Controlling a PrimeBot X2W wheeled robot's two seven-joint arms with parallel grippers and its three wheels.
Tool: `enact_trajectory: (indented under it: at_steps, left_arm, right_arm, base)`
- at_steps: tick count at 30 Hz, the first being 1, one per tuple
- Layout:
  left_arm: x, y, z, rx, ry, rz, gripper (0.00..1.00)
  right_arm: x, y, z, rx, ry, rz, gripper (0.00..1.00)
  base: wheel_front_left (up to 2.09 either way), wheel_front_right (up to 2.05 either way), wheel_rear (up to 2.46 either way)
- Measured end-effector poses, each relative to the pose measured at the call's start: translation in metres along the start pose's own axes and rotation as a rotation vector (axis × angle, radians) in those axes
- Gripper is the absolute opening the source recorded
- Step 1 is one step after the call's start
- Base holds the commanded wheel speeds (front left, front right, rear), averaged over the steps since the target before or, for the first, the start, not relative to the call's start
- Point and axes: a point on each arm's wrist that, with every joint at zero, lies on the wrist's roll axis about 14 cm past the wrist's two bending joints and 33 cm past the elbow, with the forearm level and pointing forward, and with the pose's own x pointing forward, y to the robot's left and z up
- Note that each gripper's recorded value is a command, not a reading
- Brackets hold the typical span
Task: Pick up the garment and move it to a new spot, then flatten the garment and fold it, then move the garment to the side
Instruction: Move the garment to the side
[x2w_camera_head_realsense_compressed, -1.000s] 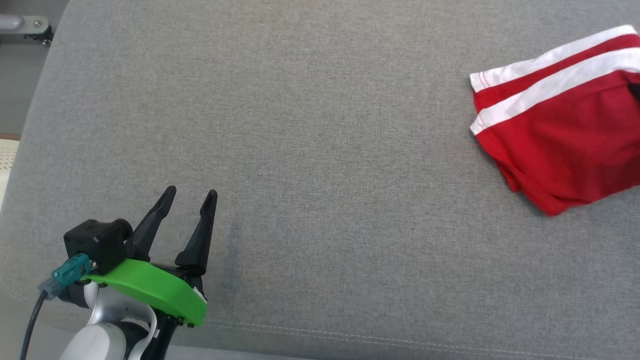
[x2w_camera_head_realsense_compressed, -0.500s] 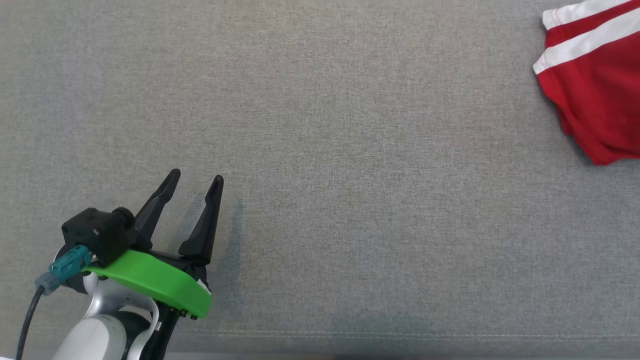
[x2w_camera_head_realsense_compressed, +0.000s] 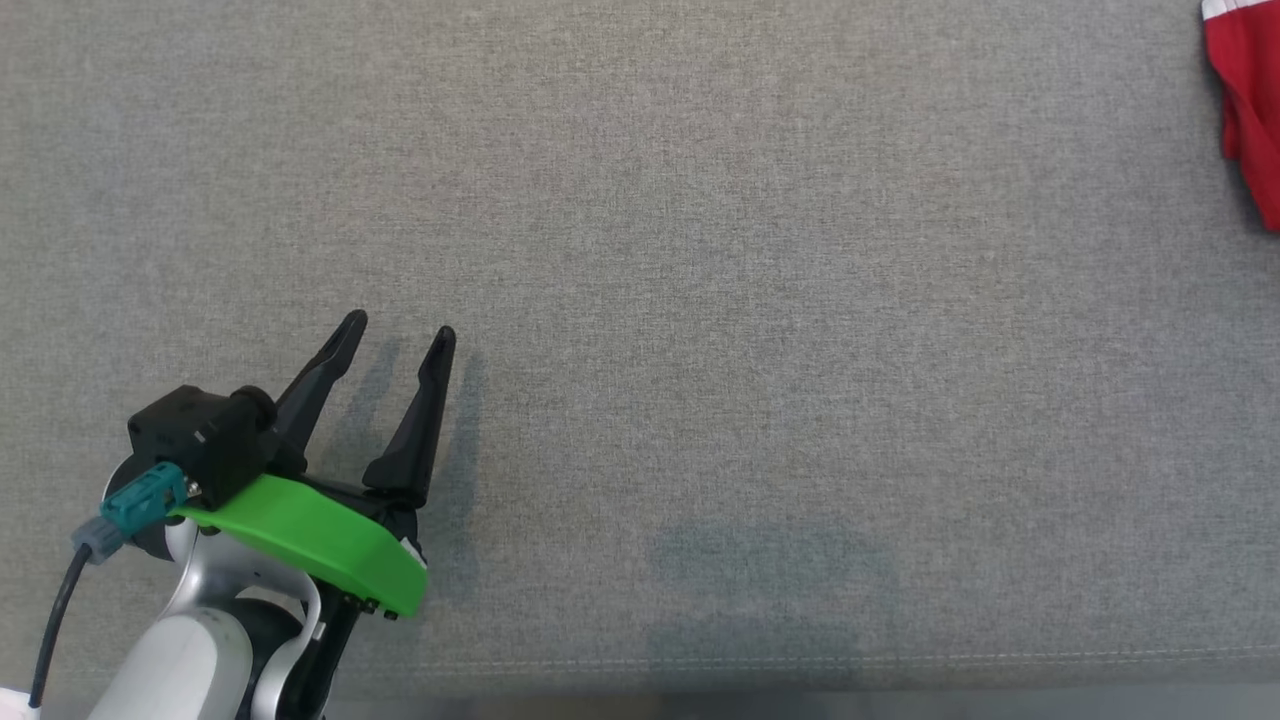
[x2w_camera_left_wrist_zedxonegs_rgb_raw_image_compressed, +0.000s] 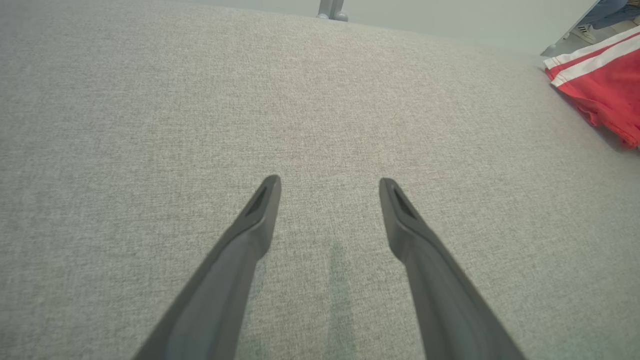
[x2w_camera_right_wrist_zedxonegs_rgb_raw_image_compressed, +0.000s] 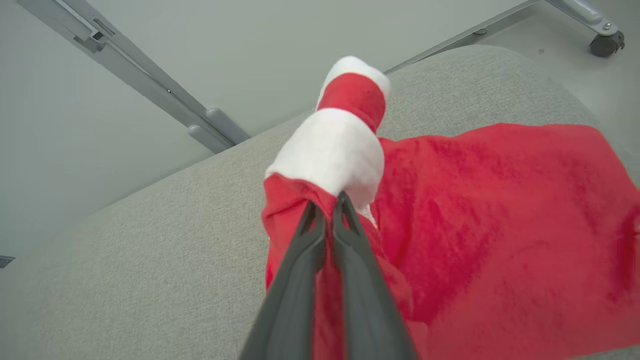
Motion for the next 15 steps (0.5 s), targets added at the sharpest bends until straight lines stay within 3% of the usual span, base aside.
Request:
enact_trajectory:
  at_steps: [15]
  left_arm:
    - [0.016, 0.002, -0.022, -0.004, 0.085, -0.014, 1.00]
  right_arm:
    - [0.011, -0.065, -0.024, 0.045, -0.025, -0.199, 0.00]
  base:
    - [0.00, 0.00, 0.00]
